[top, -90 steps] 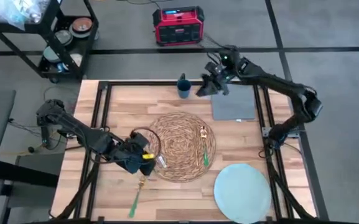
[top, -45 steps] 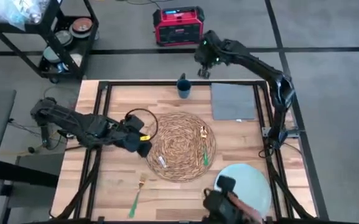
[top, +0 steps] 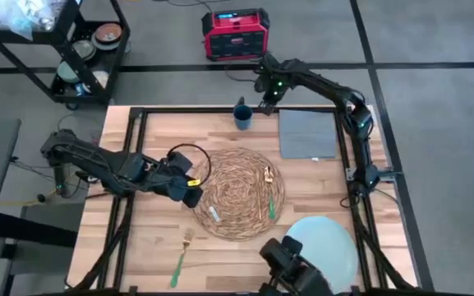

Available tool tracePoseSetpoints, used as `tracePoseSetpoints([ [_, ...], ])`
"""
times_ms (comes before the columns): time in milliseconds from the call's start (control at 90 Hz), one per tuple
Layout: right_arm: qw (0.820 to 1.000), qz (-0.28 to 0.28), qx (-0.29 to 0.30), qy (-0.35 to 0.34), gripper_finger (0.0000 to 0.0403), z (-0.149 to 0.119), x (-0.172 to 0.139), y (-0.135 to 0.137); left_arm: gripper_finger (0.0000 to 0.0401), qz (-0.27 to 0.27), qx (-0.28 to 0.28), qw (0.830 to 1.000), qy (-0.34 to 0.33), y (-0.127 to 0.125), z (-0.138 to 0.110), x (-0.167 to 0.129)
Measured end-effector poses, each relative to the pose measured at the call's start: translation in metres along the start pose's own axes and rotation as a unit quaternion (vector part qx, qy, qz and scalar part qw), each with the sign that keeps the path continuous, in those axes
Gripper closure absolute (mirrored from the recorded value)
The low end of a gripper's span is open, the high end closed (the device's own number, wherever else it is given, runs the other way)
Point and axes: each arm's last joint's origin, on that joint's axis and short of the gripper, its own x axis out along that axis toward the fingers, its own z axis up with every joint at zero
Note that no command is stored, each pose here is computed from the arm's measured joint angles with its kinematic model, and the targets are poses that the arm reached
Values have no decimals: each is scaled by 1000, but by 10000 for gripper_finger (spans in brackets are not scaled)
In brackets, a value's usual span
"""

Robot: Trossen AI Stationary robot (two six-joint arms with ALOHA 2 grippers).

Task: Set table place
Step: Adjust the blue cup

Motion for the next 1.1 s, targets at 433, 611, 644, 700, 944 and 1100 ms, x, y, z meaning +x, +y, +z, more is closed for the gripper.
tracePoseSetpoints([
  [433,999,40,12,-33,403,13,14,21,401,13,21,1000,14,4,-6,-5],
  [611,998,40,12,-43,403,16,18,22,401,16,31,999,20,8,-10,-11],
  [644,998,42,14,-42,403,16,19,22,401,14,30,999,20,9,-9,-12],
  [700,998,49,18,-29,403,13,22,22,401,16,29,999,22,9,-10,-12],
  [944,998,59,18,-34,403,17,35,28,401,24,41,998,31,9,-15,-14],
  [1100,997,72,15,-38,403,19,39,35,401,25,41,998,35,11,-19,-18],
])
